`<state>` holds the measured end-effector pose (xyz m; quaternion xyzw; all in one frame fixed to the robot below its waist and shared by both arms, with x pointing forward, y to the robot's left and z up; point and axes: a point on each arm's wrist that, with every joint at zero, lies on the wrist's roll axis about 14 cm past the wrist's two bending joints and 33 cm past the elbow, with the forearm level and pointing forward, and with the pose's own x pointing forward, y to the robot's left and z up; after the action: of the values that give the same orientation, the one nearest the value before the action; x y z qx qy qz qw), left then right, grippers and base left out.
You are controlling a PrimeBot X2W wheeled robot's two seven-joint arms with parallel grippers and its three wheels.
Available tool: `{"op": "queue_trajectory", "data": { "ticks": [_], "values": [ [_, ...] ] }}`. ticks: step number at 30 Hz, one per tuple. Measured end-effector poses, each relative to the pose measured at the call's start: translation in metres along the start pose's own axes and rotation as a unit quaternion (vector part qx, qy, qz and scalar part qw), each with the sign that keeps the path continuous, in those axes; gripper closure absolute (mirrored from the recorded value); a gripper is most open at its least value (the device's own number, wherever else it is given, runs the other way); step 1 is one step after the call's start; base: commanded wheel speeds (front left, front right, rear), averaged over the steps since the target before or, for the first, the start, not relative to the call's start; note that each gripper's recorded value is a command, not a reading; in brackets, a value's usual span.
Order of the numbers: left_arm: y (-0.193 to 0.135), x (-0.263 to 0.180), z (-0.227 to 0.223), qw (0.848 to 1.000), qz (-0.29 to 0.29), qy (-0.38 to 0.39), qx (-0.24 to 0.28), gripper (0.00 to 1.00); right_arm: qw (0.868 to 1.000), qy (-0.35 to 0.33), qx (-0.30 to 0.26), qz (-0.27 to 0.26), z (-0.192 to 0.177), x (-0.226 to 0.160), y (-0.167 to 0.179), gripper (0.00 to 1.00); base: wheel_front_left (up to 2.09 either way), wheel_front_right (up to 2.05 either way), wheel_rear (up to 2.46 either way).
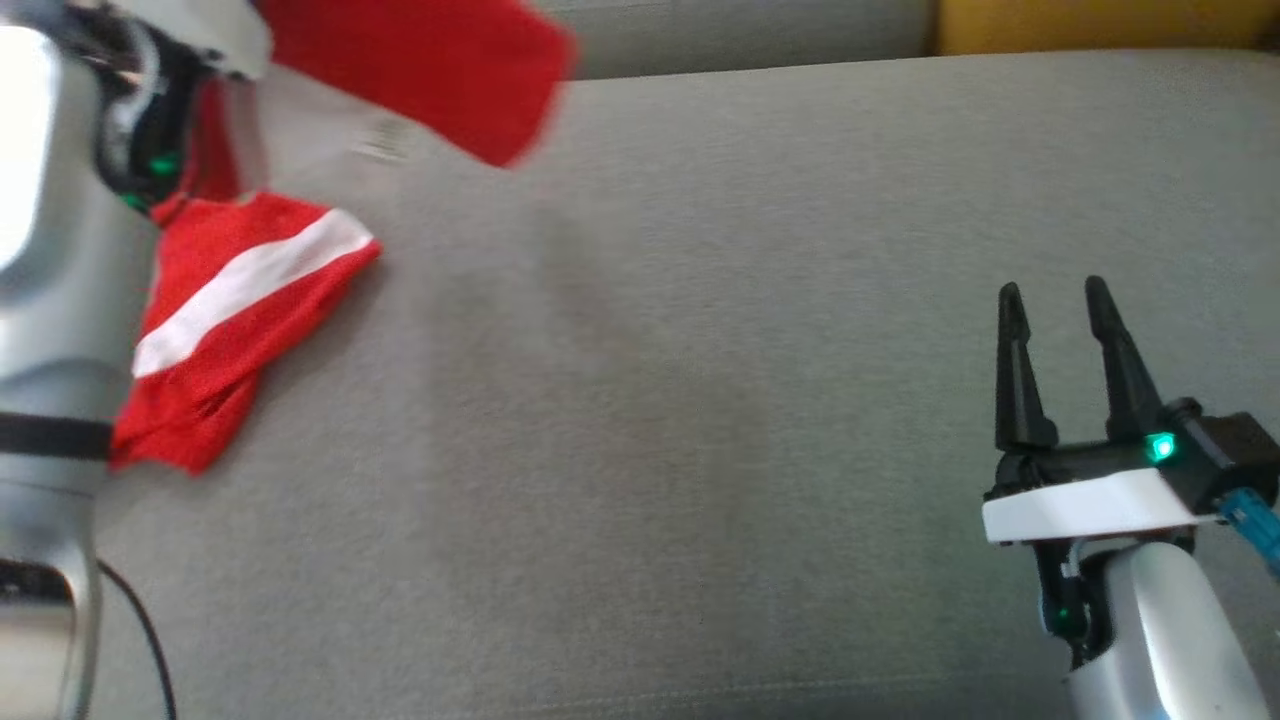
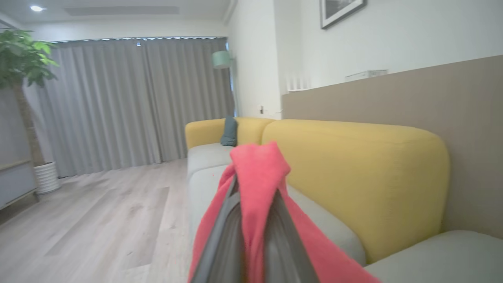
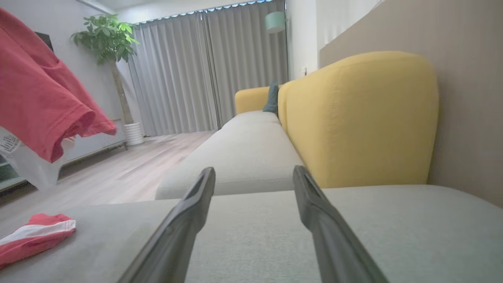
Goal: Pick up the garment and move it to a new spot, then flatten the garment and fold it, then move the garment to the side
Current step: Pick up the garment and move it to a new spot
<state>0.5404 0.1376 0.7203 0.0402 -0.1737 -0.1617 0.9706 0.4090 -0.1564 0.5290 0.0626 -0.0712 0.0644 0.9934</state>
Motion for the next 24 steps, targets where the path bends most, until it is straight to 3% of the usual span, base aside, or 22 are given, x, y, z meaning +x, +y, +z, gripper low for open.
{"op": "queue_trajectory", "data": {
  "ticks": [1, 7, 22, 23, 24],
  "values": [
    [-0.027, 0.007, 0.005, 1.0, -0.028, -0.008, -0.012, 1.0, 1.0, -0.009, -0.005, -0.018, 0.007, -0.006, -0.012, 0.0, 0.0, 0.0, 0.0],
    [-0.112, 0.02, 0.003, 0.993, -0.11, -0.004, -0.039, 1.0, 0.996, -0.032, -0.021, -0.078, 0.028, -0.028, -0.052, 0.0, 0.0, 0.0, 0.0],
    [-0.25, 0.038, -0.087, 0.968, -0.193, 0.083, -0.138, 0.97, 0.98, -0.066, -0.047, -0.183, 0.062, -0.067, -0.117, 0.0, 0.0, 0.0, 0.0],
    [-0.257, 0.04, -0.091, 0.966, -0.197, 0.083, -0.143, 0.13, 0.979, -0.063, -0.047, -0.188, 0.061, -0.069, -0.12, 0.0, 0.0, 0.0, 0.0],
    [-0.264, 0.042, -0.095, 0.964, -0.204, 0.088, -0.145, 0.0, 0.978, -0.06, -0.047, -0.193, 0.059, -0.071, -0.123, 0.0, 0.0, 0.0, 0.0]
  ]
}}
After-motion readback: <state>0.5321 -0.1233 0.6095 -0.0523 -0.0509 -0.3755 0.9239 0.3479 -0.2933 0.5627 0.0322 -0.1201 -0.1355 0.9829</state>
